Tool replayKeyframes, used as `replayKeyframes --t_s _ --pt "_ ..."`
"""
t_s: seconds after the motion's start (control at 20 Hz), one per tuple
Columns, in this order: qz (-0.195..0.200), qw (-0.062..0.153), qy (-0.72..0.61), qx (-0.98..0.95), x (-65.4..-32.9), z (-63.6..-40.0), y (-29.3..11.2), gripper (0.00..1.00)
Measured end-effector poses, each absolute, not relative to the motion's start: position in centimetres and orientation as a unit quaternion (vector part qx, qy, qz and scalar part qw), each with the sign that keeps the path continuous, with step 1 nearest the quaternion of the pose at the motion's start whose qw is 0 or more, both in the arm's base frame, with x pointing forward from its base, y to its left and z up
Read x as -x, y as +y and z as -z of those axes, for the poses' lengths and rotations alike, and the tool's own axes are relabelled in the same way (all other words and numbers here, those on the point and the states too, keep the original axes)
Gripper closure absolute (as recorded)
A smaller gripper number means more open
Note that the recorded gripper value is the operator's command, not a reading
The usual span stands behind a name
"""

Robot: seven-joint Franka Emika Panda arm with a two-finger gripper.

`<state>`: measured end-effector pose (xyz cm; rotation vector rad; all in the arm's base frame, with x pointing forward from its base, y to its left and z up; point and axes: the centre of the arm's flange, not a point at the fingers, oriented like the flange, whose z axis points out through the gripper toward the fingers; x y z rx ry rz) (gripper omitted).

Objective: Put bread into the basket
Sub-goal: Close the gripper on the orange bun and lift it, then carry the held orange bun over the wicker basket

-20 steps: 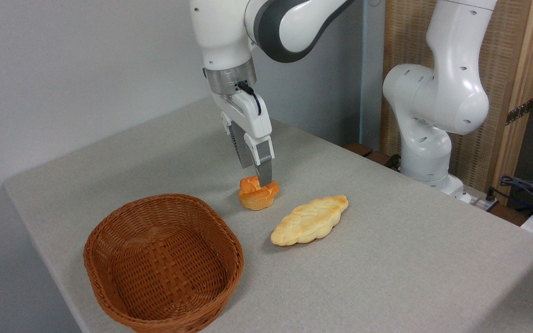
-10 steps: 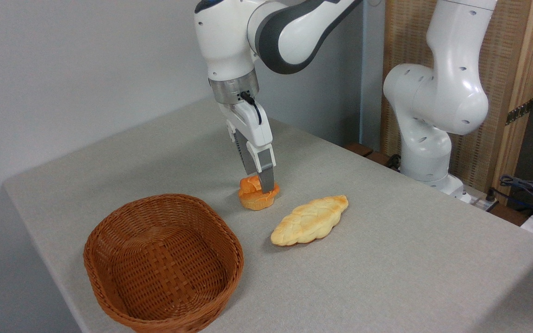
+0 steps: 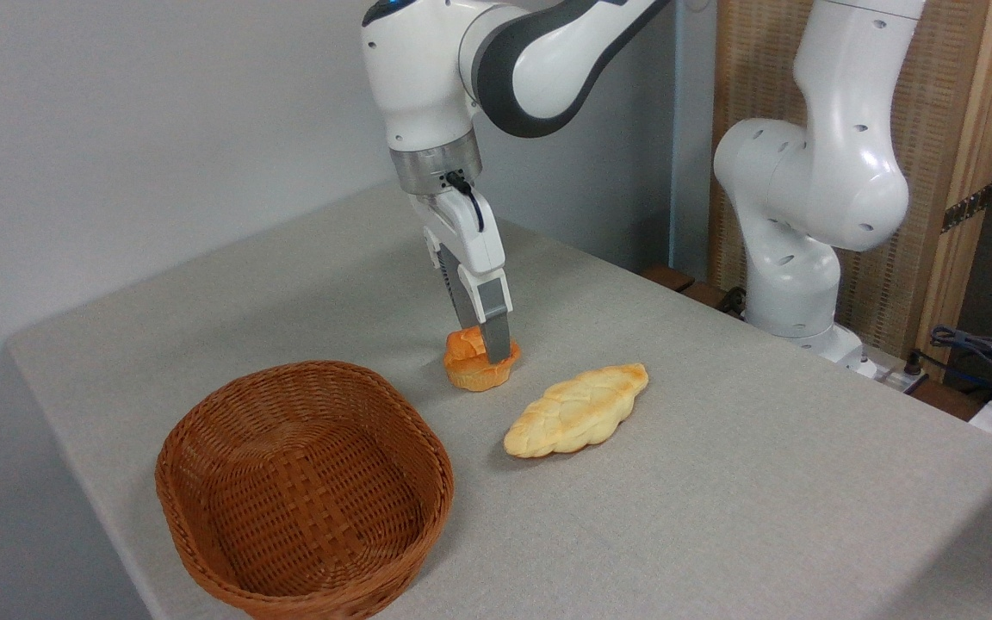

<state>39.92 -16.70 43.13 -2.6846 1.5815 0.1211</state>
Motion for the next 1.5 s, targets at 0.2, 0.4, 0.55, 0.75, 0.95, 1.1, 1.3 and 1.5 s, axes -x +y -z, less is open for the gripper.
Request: replayKeyframes --t_s 0.2,0.4,0.55,0.75,0.95,1.1,1.3,1.5 --pt "-0.037 0.012 0.510 0.859 -39.9 -42.5 -17.0 0.00" --pt "-0.036 0.012 0.511 0.859 -39.9 -42.1 -17.0 0.08" --pt "-0.033 0.013 0.512 0.859 -40.0 -42.1 -17.1 0.25" --pt "-0.031 0.013 0.518 0.855 -39.9 -41.8 -17.6 0.40" --pt "-0.032 0.013 0.519 0.854 -39.9 -41.7 -17.7 0.40" --pt "-0.032 0.013 0.519 0.854 -39.9 -41.7 -17.7 0.42" --pt "-0.032 0.013 0.519 0.854 -39.9 -41.7 -17.7 0.46" --pt "-0.047 0.010 0.526 0.849 -39.9 -42.4 -17.6 0.48"
